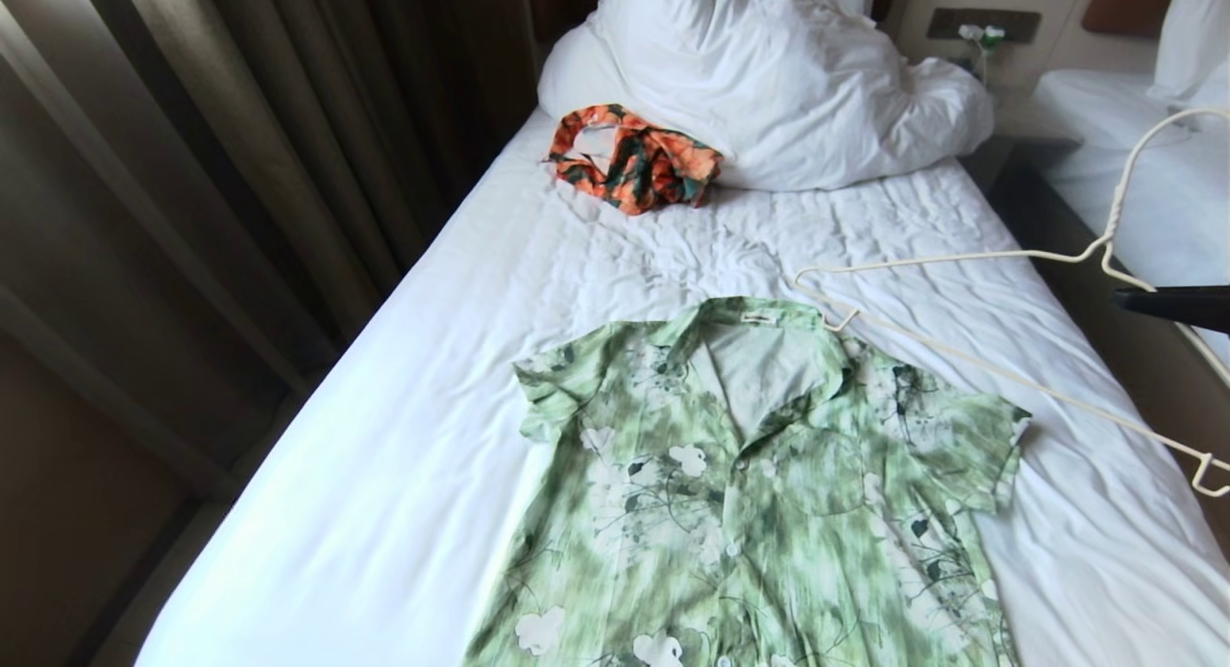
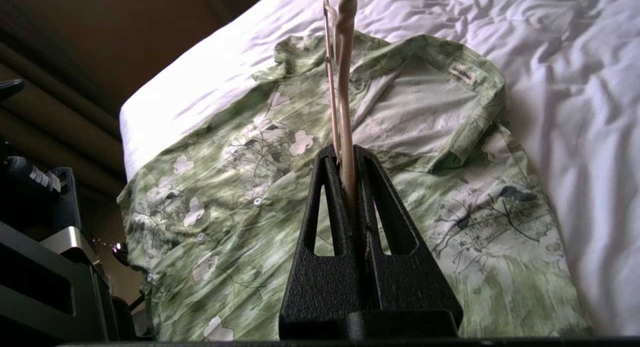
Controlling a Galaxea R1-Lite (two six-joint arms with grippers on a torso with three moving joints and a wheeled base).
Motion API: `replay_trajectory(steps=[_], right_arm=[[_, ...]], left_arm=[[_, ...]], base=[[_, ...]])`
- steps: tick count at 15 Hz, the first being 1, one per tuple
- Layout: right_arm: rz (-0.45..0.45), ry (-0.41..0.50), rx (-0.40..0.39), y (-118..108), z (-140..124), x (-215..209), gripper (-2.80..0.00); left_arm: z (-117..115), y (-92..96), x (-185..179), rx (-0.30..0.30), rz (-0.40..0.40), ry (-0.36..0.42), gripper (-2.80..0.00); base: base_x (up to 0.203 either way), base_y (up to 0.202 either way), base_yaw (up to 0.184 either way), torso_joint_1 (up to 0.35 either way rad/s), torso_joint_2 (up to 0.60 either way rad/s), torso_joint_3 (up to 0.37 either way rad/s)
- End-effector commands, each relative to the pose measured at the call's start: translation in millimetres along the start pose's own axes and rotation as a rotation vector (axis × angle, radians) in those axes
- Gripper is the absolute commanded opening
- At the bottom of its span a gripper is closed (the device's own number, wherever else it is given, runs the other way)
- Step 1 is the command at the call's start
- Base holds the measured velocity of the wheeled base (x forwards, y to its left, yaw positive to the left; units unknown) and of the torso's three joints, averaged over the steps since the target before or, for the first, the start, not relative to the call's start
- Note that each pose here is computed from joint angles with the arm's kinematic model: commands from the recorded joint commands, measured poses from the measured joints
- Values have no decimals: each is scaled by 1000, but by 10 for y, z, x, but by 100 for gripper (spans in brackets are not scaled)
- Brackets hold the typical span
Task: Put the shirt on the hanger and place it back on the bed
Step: Lift the shirt and hanger
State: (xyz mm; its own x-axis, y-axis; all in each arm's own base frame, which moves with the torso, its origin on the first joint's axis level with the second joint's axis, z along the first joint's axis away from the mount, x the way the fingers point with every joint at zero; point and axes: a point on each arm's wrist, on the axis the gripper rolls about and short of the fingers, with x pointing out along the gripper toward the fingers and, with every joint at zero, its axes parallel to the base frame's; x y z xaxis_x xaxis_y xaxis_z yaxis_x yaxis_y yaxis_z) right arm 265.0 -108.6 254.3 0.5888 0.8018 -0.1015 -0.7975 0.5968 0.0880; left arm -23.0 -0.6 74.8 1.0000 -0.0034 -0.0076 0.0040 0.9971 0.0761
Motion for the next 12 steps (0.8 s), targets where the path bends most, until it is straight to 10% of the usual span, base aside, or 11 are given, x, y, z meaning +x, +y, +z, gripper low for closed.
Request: replay_trajectory(steps=[1,8,12], right_arm=[[48,-22,-1,-43,-24,21,-280],[163,-65,19,-170,-117,120,-280],[164,-70,-22,-223,-87,136,-280]], left_arm=[[-3,0,2,8,0,2,-280],[244,4,-24,3,-71,-21,-280],[497,-9,231,-115,-285,204,-280]], base=[[0,0,0,0,0,0],[0,0,0,0,0,0],[0,0,0,0,0,0]])
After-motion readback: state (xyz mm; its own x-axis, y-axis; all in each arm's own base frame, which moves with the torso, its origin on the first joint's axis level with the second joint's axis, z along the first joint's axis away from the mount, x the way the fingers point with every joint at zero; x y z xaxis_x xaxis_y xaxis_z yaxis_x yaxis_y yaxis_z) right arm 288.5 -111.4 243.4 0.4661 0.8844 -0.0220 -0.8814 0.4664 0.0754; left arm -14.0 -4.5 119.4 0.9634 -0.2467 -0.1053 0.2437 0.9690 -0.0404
